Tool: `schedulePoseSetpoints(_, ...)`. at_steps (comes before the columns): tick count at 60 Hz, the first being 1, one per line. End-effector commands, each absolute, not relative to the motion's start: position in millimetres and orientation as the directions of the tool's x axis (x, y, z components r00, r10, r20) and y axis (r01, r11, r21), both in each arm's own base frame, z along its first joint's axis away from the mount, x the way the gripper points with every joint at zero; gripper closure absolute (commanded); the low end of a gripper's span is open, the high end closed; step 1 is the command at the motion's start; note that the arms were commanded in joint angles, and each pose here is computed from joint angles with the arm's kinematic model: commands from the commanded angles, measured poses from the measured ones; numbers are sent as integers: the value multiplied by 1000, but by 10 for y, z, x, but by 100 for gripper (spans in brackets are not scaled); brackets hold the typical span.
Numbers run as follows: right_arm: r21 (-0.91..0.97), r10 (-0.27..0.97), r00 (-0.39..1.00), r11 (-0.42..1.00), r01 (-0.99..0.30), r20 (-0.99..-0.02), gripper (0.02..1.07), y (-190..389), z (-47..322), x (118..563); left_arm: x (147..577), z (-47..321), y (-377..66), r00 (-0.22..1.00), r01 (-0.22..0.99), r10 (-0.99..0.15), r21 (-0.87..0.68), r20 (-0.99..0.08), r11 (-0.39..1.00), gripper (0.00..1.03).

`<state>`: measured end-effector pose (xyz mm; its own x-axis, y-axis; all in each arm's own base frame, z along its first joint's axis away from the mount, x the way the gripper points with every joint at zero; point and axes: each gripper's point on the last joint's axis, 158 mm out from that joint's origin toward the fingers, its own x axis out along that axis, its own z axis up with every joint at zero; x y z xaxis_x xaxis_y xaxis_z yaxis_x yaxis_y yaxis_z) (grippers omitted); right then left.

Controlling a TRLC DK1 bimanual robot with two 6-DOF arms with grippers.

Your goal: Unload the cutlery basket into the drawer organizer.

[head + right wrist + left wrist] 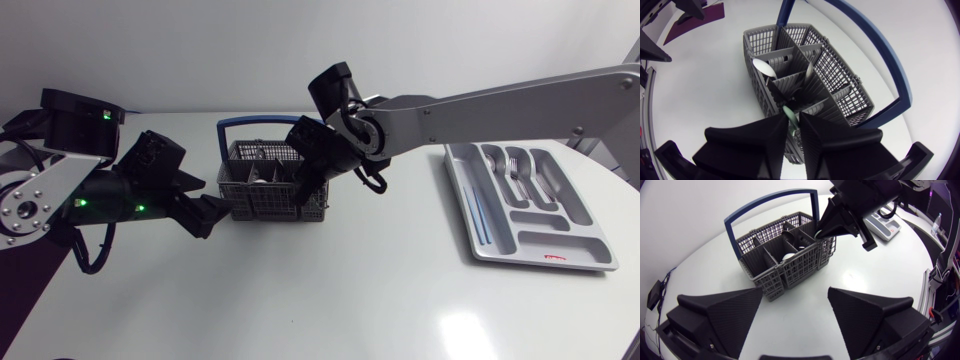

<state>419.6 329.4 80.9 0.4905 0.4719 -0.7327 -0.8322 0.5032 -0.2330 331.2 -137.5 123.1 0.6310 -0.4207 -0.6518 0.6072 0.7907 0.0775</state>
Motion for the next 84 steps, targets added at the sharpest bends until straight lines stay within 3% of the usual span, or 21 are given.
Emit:
schedulePoseSetpoints(1, -237, 455, 474, 485, -842, -754, 98, 3319, 710, 4200, 3321, 1242, -1396, 631, 624, -429, 94, -646, 776, 12)
schedulePoseSetpoints(15, -262, 443, 479, 466, -845, -758, 101, 3325, 809, 4153, 3315, 1277, -1394, 637, 624, -431, 100, -639, 775, 12)
schedulePoseSetpoints(28, -263, 477, 522, 508, -820, -707, 101, 3317, 1177, 4160, 3296, 1283, -1395, 640, 624, -433, 100, -635, 775, 12)
schedulePoseSetpoints(44, -239, 531, 622, 618, -749, -576, 101, 3156, 1752, 4191, 3272, 1274, -1405, 645, 620, -438, 94, -626, 779, 12)
schedulePoseSetpoints(60, -284, 563, 659, 612, -738, -498, 101, 2829, 2274, 3886, 3276, 1314, -1378, 659, 614, -436, 104, -613, 783, 12)
schedulePoseSetpoints(84, -423, 401, 620, 478, -770, -675, 101, 1655, 1821, 3439, 3409, 1352, -1484, 689, 627, -455, 148, -564, 765, 12)
